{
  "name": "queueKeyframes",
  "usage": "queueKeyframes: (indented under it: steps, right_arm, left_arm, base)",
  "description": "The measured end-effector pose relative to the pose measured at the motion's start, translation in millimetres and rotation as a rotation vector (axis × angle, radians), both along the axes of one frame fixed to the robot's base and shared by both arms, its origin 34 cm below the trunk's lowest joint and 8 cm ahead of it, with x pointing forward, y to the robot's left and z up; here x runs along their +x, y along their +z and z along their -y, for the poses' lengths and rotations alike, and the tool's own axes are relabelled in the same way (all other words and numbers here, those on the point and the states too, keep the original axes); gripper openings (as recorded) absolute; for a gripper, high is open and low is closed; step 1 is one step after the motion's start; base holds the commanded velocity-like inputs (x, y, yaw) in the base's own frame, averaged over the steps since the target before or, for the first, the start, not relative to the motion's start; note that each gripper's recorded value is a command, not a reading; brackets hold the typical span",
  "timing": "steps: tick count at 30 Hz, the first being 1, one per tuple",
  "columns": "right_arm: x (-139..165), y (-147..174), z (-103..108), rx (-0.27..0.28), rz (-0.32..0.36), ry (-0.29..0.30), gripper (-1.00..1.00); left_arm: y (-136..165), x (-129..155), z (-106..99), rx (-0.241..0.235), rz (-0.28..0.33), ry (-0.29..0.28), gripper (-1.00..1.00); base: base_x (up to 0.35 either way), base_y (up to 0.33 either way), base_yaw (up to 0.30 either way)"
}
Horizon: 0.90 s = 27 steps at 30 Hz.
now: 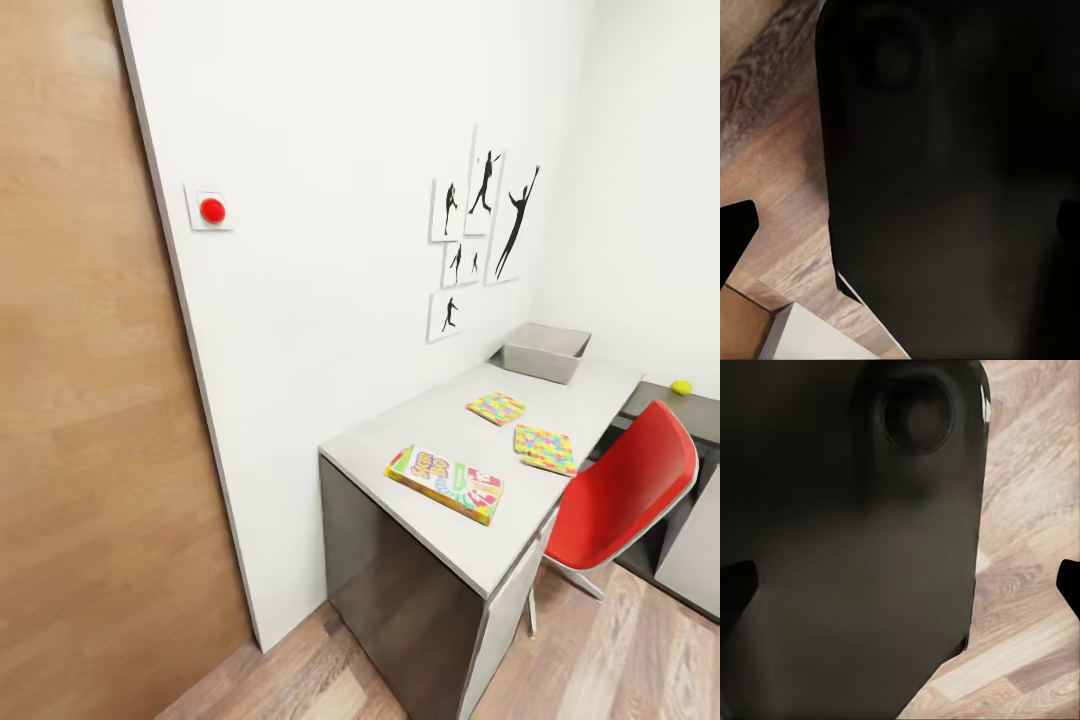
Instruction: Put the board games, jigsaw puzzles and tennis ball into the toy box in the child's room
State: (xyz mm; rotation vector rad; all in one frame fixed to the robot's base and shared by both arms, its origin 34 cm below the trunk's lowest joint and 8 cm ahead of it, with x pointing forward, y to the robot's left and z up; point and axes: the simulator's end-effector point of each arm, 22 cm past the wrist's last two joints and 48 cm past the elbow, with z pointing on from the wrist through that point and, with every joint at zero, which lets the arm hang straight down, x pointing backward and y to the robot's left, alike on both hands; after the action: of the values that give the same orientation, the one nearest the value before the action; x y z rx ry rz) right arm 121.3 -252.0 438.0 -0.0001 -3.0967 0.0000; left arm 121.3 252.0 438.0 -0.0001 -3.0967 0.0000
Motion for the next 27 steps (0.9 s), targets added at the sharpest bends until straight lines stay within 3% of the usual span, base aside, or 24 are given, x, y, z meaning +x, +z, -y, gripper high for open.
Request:
queueKeyframes:
  steps: [4,17,27]
  right_arm:
    - [-0.2,0.2,-16.5,0.017,0.000,-0.006,1.00]
    - [0.4,7.3,-31.1,0.035,0.002,-0.010,1.00]
    - [0.0,23.7,-28.3,0.031,-0.001,-0.016,1.00]
  left_arm:
    - [-0.3,13.5,15.8,-0.020,0.020,-0.007,1.00]
    - [6.3,17.8,18.0,-0.023,0.030,-0.009,1.00]
    - [22.8,21.4,18.2,-0.024,0.044,-0.012,1.00]
  base:
    - [0.000,0.000,0.000]
    - [0.000,0.000,-0.006]
    - [0.000,0.000,-0.229]
